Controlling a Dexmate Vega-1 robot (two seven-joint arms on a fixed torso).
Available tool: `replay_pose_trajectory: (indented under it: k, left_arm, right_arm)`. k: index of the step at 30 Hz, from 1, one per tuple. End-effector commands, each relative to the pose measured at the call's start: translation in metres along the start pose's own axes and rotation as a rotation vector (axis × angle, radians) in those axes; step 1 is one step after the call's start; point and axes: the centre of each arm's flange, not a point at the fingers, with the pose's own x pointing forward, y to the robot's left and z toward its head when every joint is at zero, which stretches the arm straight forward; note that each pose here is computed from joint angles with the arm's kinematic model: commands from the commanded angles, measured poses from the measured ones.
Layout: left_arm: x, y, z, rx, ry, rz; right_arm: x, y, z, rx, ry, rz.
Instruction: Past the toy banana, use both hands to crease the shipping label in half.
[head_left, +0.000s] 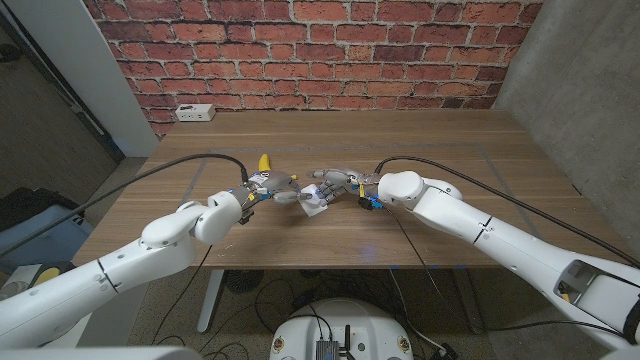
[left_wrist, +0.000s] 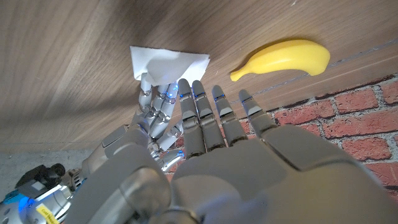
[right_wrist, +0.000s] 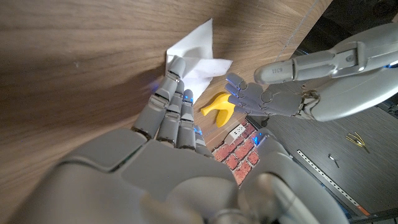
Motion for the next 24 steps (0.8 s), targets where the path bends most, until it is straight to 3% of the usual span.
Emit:
replay_pose_trajectory:
  k: [1, 10, 12, 18, 24]
  left_arm:
    - [-0.002, 0.002, 0.005, -0.017, -0.033, -0.009]
    - [0.003, 0.001, 0.005, -0.012, -0.018, -0.042]
    - [0.0, 0.003, 0.005, -0.021, -0.031, -0.01]
    - [-0.023, 0.021, 0.015, 0.0, -0.083, 0.195]
    - [-0.027, 0.026, 0.012, -0.014, -0.086, 0.198]
  right_arm:
    - [-0.004, 0.001, 0.004, -0.01, -0.006, -0.008]
    - [-0.008, 0.0, 0.003, -0.003, -0.007, -0.018]
    - [-0.008, 0.0, 0.003, -0.006, -0.001, -0.018]
    - [-0.005, -0.001, 0.002, -0.005, 0.003, -0.011]
    - [-0.005, -0.003, 0.005, -0.012, 0.004, -0.024]
